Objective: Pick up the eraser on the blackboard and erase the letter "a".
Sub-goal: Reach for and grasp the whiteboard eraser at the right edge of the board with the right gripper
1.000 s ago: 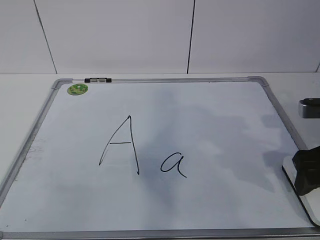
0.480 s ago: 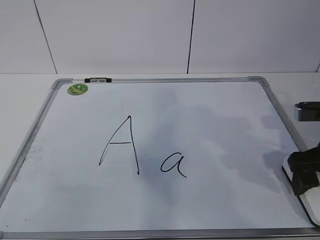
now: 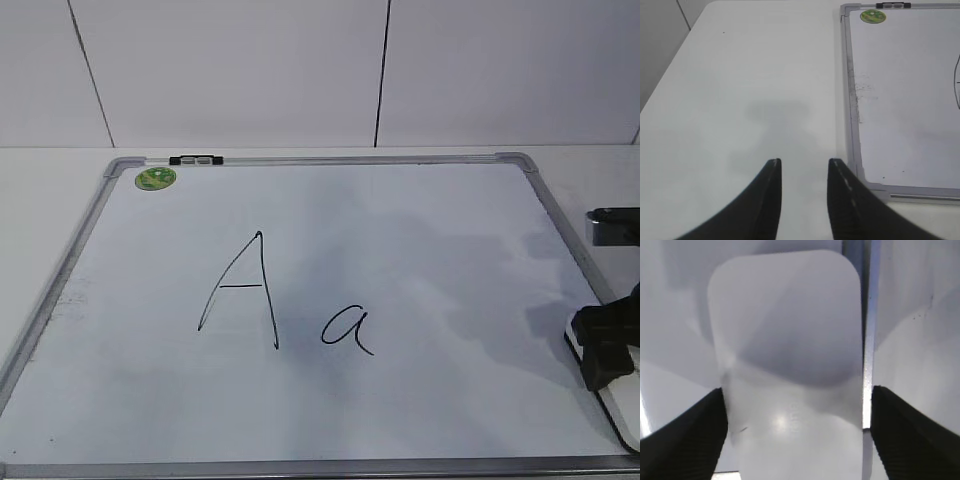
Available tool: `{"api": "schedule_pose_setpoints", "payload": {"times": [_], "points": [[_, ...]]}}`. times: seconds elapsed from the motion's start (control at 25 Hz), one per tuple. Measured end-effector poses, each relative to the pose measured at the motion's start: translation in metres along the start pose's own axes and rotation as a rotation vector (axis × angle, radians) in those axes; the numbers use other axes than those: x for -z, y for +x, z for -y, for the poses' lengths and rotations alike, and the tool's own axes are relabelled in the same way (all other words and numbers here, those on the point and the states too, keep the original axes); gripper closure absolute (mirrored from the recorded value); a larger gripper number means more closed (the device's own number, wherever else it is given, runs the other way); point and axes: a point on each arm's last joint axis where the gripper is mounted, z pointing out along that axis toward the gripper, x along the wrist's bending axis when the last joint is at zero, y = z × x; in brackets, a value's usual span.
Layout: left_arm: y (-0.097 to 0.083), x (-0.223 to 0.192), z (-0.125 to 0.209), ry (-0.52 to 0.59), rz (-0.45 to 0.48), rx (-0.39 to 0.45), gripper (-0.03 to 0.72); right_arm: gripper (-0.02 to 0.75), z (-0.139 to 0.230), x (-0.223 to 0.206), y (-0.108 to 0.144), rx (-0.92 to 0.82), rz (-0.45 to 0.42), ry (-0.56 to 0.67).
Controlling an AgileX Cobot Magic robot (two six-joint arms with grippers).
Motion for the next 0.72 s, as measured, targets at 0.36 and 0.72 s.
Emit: {"api": "schedule_pose_setpoints", "payload": {"times": [0.36, 0.72], "points": [[0.0, 0.0, 0.0, 0.0, 0.0, 0.0, 0.454, 0.06, -0.0022, -0.0014, 0.0002, -0.003, -0.001, -0.017], [0.0, 0.0, 0.0, 0.0, 0.0, 0.0, 0.454, 0.063, -0.0032, -0.0057, 0.0007, -0.001, 0.001, -0.003]]}}
